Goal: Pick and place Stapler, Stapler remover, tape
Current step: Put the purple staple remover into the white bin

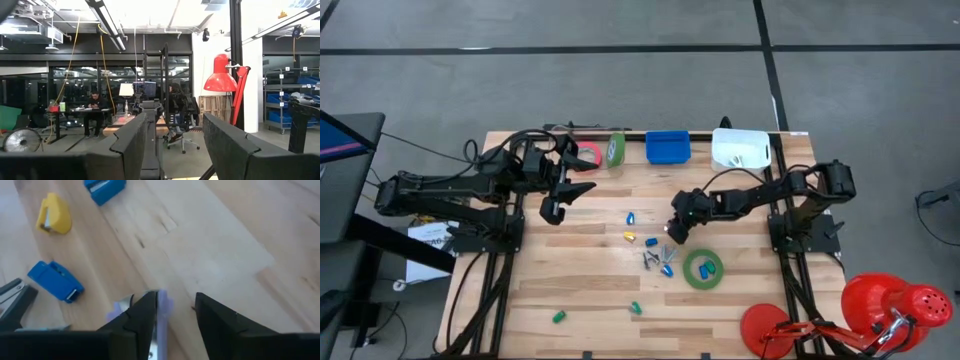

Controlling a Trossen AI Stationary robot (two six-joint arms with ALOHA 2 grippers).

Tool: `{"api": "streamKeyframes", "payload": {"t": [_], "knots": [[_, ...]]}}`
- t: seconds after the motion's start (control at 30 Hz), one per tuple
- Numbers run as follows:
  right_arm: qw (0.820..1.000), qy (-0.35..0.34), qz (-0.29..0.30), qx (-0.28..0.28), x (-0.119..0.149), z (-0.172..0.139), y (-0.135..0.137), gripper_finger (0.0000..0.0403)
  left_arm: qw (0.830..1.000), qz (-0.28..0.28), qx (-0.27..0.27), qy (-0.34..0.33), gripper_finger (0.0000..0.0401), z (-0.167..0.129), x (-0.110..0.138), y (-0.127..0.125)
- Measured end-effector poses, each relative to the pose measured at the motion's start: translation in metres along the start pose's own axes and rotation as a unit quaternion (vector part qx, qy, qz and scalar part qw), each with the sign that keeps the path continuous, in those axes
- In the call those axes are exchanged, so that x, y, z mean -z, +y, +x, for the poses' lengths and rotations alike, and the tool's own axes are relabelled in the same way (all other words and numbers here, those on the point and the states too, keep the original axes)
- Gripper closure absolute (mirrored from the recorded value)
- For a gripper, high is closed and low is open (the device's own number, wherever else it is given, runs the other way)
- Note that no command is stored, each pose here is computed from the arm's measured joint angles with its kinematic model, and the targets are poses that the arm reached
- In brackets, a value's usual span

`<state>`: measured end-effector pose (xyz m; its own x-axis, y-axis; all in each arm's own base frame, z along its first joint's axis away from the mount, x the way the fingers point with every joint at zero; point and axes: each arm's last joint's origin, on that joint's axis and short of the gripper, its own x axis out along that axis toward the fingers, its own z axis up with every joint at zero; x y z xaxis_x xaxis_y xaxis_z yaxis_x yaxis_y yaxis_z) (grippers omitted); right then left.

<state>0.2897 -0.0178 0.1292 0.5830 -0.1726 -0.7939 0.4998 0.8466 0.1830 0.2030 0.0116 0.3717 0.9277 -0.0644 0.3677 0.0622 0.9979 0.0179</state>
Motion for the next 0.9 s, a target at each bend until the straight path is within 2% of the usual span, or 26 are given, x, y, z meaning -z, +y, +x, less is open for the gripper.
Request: {"api": "streamKeyframes", "payload": {"t": [0.67, 0.9], "knots": [[1.000, 0.013, 0.007, -0.015, -0.0015, 0.0005, -0.0041, 0.0396, 1.000, 0.000, 0.000, 0.000, 0.0219, 0.0000, 0.0000, 0.0000], [1.000, 0.014, 0.011, -0.015, -0.0016, 0.0004, -0.0041, 0.0400, 1.000, 0.000, 0.000, 0.000, 0.0219, 0.0000, 0.0000, 0.0000]]}}
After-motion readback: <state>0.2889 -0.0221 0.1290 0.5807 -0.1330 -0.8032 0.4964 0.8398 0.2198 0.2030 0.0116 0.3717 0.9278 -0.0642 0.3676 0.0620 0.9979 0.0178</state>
